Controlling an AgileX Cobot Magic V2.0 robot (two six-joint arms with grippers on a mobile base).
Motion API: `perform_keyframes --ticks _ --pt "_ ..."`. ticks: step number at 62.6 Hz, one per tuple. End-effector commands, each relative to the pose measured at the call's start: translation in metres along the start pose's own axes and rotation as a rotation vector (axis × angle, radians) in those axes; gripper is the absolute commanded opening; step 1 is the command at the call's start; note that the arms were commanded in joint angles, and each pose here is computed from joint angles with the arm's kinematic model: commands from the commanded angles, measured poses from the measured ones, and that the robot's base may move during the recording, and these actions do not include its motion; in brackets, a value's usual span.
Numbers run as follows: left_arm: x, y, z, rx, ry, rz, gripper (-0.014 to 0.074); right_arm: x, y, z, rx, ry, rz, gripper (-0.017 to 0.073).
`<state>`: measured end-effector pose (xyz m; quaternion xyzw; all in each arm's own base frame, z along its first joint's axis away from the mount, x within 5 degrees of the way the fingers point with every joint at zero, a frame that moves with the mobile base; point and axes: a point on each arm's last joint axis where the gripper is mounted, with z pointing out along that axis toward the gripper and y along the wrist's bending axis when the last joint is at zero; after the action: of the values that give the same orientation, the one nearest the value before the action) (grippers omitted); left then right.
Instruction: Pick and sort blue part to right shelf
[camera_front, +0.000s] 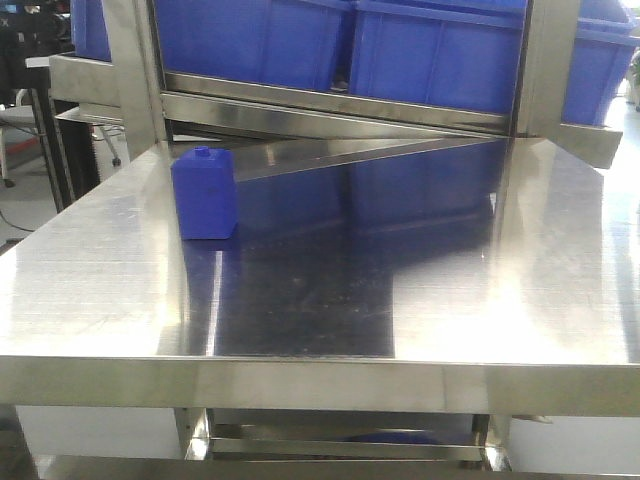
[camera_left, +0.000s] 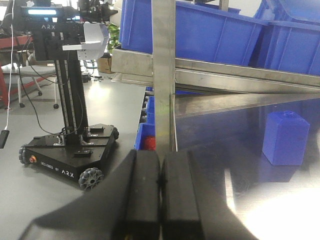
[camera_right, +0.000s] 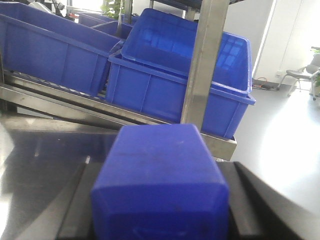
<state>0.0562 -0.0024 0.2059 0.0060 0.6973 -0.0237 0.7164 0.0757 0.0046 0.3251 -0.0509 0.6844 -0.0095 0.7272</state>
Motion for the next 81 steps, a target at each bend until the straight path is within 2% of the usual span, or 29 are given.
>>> perform_keyframes --ticks 1,40,47,51,57,60,68,81 --pt "-0.001 0.0 -0.001 0.006 -0.082 -0.02 0.0136 -0.016 -0.002 -0.001 0.015 -0.109 0.0 0.0435" --pt "-0.003 0.0 -0.001 0.006 -0.099 -0.02 0.0136 -0.016 -0.002 -0.001 0.015 -0.109 0.0 0.0435" --pt "-0.013 -0.001 -0.001 0.009 -0.081 -0.021 0.0136 -0.016 -0.002 -0.001 0.015 -0.109 0.0 0.0435" --pt "-0.025 -0.001 0.0 0.02 -0.069 -0.077 0.0136 -0.016 -0.002 -0.001 0.015 -0.109 0.0 0.0435" --pt "-0.042 -0.004 0.002 0.052 -0.045 -0.2 0.0135 -0.016 -0.002 -0.001 0.015 -0.109 0.0 0.0435" --pt "-0.051 -0.005 0.005 0.066 -0.034 -0.217 0.0136 -0.016 -0.002 -0.001 0.015 -0.109 0.0 0.0435" --pt "-0.072 -0.009 0.016 0.107 -0.003 -0.211 0.0136 -0.016 -0.002 -0.001 0.015 -0.109 0.0 0.0435" --pt "-0.091 -0.019 0.044 0.166 0.088 -0.155 0.0136 -0.016 -0.002 -0.001 0.015 -0.109 0.0 0.0435"
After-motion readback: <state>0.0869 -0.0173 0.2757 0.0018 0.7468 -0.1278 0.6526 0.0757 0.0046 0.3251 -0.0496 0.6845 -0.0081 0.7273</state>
